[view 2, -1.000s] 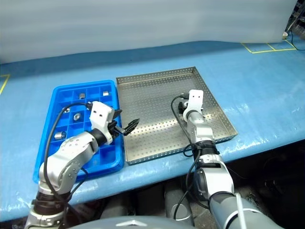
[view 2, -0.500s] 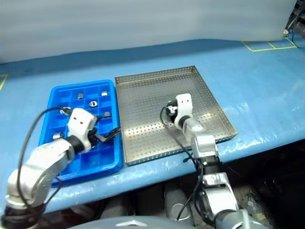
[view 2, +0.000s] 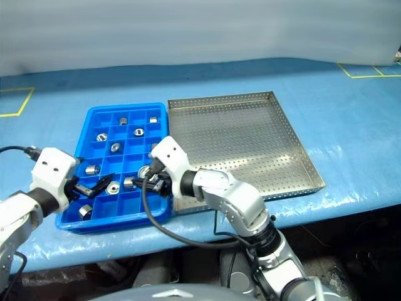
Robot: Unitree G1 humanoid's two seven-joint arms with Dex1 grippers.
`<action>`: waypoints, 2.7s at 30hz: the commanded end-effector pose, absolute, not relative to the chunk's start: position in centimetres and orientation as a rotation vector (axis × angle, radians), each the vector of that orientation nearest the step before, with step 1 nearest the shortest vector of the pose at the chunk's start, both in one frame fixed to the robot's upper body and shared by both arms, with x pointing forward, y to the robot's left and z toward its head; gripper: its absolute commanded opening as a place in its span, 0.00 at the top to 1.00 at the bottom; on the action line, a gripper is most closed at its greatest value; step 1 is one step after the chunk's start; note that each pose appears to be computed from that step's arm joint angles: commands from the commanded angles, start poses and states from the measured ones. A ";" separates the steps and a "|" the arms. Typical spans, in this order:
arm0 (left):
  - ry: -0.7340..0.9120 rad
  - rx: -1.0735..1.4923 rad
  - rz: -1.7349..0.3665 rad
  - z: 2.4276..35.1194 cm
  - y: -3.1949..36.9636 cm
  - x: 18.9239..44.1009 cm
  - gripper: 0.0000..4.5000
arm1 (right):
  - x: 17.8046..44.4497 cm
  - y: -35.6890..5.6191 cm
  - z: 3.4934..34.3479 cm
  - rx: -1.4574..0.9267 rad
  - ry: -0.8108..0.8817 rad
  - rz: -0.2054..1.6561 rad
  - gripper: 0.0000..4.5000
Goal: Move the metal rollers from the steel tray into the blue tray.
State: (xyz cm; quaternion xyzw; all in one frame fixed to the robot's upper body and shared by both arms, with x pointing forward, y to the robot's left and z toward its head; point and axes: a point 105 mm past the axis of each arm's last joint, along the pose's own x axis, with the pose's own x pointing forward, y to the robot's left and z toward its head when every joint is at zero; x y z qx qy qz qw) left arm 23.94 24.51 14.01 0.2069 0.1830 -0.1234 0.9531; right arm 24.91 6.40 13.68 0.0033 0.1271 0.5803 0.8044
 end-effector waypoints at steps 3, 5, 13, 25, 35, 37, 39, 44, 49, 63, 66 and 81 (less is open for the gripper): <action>0.373 0.497 -0.182 15.2 26.3 23.2 0.00 | 24.5 8.3 13.5 -0.001 0.269 1.274 0.58; 0.381 0.501 -0.165 15.3 26.7 23.0 0.00 | 24.1 9.1 13.3 0.007 0.280 1.296 0.58; 0.367 0.497 -0.205 15.3 26.0 22.6 0.00 | 23.7 10.3 12.1 0.007 0.324 1.326 0.58; 0.346 0.463 -0.255 14.8 25.0 23.6 0.00 | 24.5 9.3 13.5 0.051 0.245 1.305 0.04; 0.308 0.382 -0.370 13.6 22.0 24.9 0.00 | 27.3 2.0 13.1 0.020 0.247 1.007 0.04; 0.303 0.374 -0.384 13.4 21.7 25.3 0.00 | 27.9 0.4 12.5 -0.083 0.243 0.923 0.04; 0.293 0.364 -0.412 13.3 21.0 25.8 0.00 | 28.4 -1.1 12.1 -0.144 0.242 0.852 0.04; 0.270 0.339 -0.489 12.7 18.7 27.3 0.00 | 29.7 -5.4 11.6 -0.193 0.266 0.621 0.04; 0.203 0.292 -0.562 13.0 15.9 28.5 0.00 | 29.8 -8.7 11.0 -0.219 0.299 0.483 0.04; 0.079 0.232 -0.671 13.3 8.9 31.4 0.00 | 30.8 -15.0 12.3 -0.214 0.246 0.239 0.04; 0.068 0.173 -0.676 13.6 8.0 31.8 0.00 | 31.1 -15.5 12.3 -0.203 0.244 0.217 0.04; 0.123 0.274 -0.608 12.3 10.2 31.6 0.00 | 36.0 -12.2 13.1 -0.080 0.201 0.425 0.04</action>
